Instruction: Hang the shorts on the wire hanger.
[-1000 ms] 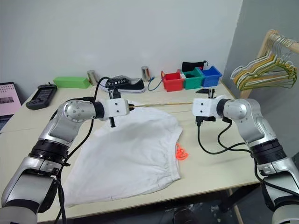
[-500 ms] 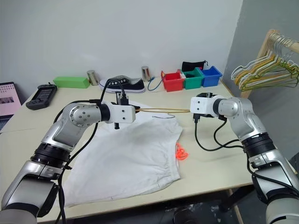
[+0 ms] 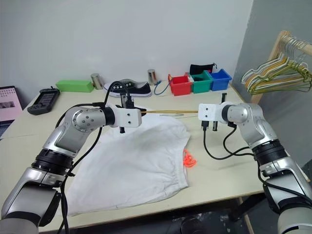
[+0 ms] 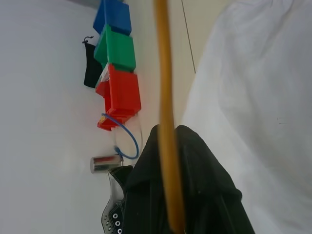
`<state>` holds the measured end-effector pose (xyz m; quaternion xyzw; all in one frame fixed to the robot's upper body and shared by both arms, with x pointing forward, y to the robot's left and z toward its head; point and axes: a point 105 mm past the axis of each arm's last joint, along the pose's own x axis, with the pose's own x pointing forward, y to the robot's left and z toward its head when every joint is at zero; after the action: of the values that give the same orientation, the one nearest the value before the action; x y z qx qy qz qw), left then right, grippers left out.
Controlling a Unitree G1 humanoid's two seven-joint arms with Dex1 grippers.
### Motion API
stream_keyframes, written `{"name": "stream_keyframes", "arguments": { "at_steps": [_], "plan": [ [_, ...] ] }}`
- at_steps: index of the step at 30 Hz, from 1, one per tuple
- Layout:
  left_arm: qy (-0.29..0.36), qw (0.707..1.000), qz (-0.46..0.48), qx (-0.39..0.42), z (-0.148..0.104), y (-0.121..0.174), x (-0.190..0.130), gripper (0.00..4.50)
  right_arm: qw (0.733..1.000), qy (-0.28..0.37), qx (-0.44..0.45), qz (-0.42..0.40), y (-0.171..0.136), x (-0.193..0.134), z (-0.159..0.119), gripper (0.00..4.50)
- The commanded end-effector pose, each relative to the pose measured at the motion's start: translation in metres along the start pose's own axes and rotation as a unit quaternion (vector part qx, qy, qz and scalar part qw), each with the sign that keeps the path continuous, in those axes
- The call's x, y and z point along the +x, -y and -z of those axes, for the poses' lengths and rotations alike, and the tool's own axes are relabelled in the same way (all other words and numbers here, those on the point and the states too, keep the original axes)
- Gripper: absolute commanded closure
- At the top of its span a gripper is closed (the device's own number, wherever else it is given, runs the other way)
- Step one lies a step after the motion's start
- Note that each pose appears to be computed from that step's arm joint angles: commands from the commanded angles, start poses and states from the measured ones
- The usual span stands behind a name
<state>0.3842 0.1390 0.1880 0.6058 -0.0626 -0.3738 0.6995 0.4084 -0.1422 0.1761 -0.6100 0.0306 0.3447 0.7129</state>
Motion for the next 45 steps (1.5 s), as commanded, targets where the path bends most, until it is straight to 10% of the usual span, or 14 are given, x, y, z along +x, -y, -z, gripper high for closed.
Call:
{"name": "stream_keyframes", "arguments": {
  "at_steps": [1, 13, 20, 27, 34, 39, 45],
  "plan": [
    [0.017, 0.999, -0.030, 0.035, -0.011, -0.020, -0.004, 4.50, 1.000, 0.007, -0.018, 0.021, 0.013, -0.009, -0.007, 4.46],
    [0.151, 0.980, -0.070, -0.107, -0.032, -0.039, -0.032, 1.89, 0.996, 0.013, 0.068, -0.054, -0.015, -0.017, 0.004, 4.50],
    [0.179, 0.949, 0.001, -0.259, -0.036, -0.007, -0.055, 0.28, 0.945, -0.006, 0.268, -0.188, -0.058, -0.041, 0.030, 4.50],
    [0.158, 0.880, 0.101, -0.437, -0.046, 0.063, -0.081, 0.01, 0.786, -0.035, 0.488, -0.379, -0.115, -0.111, 0.040, 4.50],
    [0.129, 0.847, 0.127, -0.499, -0.060, 0.105, -0.096, 0.01, 0.569, -0.050, 0.664, -0.482, -0.164, -0.169, 0.015, 4.50],
    [0.122, 0.842, 0.121, -0.511, -0.065, 0.109, -0.101, 0.01, 0.497, -0.069, 0.714, -0.489, -0.193, -0.186, 0.007, 4.50],
    [0.119, 0.840, 0.124, -0.514, -0.068, 0.110, -0.104, 0.01, 0.476, -0.062, 0.756, -0.445, -0.198, -0.182, 0.012, 4.50]
  ]
}}
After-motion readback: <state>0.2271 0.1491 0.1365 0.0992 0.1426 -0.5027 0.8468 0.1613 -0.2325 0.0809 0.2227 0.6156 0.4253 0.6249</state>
